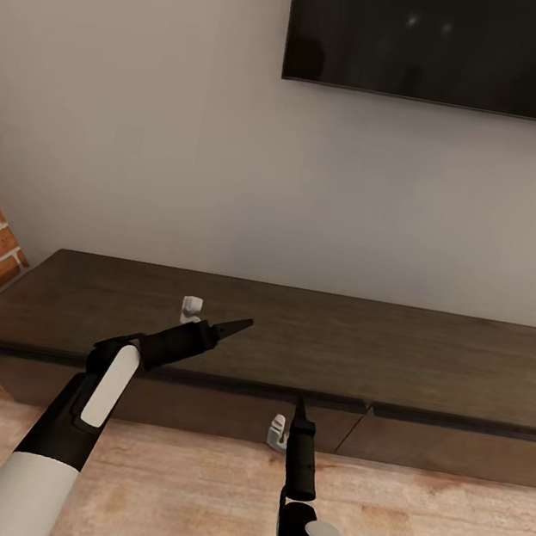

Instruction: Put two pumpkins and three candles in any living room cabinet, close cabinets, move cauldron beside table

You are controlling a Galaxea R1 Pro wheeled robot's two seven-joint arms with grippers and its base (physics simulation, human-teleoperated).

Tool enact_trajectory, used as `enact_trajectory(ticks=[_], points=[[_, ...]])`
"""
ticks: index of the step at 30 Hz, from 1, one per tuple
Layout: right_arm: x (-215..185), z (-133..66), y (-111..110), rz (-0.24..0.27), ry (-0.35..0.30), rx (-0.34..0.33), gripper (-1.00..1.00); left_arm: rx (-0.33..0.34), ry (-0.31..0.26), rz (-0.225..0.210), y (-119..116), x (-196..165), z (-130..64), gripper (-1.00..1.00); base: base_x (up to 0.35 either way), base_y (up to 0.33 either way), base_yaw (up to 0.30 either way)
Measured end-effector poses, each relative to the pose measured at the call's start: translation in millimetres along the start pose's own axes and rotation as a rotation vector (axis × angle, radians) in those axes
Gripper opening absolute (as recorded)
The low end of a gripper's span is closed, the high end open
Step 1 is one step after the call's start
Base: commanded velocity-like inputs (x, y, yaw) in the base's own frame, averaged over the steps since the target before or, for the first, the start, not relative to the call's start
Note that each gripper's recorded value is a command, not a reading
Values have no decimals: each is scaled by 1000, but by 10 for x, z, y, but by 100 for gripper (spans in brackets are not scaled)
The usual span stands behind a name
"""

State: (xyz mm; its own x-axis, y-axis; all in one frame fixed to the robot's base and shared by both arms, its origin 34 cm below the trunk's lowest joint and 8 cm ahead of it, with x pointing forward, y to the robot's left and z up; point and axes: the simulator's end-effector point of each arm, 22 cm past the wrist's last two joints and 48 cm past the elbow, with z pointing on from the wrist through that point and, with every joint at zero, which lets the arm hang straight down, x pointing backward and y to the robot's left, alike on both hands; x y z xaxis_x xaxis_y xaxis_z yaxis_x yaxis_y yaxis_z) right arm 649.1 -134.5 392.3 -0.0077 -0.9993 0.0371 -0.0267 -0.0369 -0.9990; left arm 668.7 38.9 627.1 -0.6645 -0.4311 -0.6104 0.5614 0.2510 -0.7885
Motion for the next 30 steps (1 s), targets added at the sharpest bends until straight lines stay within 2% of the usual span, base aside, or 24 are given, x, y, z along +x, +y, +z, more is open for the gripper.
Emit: enact_trajectory(ticks=[16, 19, 23, 30], points=[[1, -11, 6, 1, 0, 0, -100, 0, 0, 0, 0, 0, 0, 100, 0, 0, 0], [1, -27, 31, 16, -2, -7, -100, 0, 0, 0, -1, -1, 0, 100, 0, 0, 0], [4, 6, 29, 41, -3, -12, -100, 10, -27, 4, -35, -74, -55, 100, 0, 0, 0], [13, 19, 63, 105, -5, -29, -100, 9, -52, 14, -50, -174, -103, 100, 0, 0, 0]])
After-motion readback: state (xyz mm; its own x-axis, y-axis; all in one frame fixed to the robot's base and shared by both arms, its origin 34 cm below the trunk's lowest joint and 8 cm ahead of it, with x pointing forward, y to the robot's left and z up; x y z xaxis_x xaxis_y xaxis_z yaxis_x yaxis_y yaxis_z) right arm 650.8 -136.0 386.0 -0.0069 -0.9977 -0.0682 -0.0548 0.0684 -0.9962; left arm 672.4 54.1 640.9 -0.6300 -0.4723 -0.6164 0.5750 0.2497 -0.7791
